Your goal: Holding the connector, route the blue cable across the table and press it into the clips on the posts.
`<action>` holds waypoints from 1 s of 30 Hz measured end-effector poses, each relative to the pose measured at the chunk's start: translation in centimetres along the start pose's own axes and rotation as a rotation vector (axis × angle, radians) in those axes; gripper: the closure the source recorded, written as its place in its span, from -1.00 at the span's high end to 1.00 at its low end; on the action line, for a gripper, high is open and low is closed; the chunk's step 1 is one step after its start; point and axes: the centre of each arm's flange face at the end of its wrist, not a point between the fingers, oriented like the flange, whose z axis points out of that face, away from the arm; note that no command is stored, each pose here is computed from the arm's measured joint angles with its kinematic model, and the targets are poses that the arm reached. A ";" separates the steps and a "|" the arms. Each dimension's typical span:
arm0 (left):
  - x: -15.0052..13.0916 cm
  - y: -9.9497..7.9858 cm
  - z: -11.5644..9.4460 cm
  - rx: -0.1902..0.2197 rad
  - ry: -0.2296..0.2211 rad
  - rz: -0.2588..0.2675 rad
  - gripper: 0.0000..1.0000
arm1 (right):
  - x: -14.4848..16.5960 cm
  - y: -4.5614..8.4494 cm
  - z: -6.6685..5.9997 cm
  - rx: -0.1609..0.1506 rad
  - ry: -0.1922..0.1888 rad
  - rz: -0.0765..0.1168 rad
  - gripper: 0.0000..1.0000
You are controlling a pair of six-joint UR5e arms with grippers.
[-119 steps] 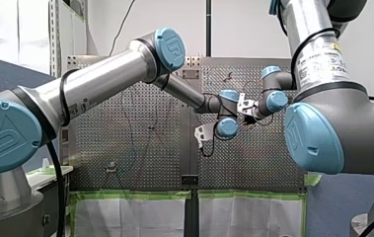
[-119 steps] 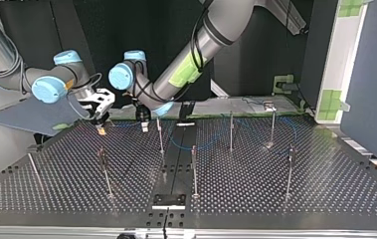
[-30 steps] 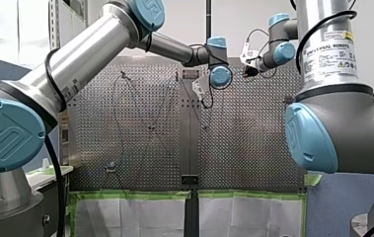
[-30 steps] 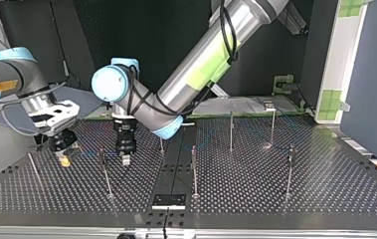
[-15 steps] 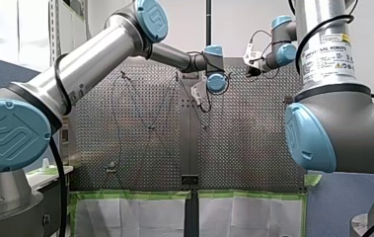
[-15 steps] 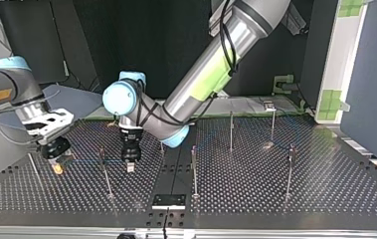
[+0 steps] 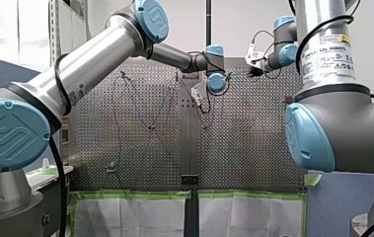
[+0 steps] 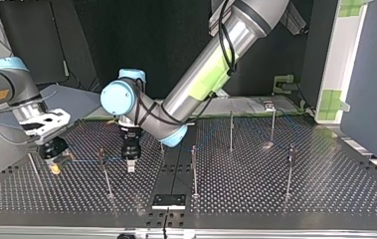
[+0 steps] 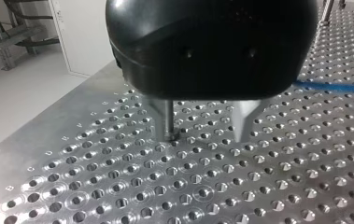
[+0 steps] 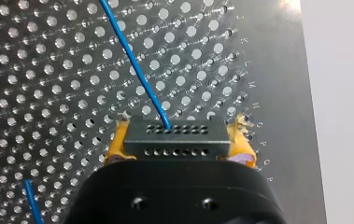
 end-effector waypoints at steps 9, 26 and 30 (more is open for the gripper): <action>0.2 0.0 -0.4 -0.004 0.028 0.017 1.00 | -0.1 0.0 0.0 0.004 -0.002 -0.001 -1.00; -2.7 -1.2 -4.2 0.014 0.098 0.038 1.00 | -0.1 0.0 0.0 0.004 -0.003 -0.001 -1.00; -3.9 -2.1 -5.3 0.065 0.089 0.017 1.00 | -0.1 0.0 0.0 0.004 -0.004 -0.002 -1.00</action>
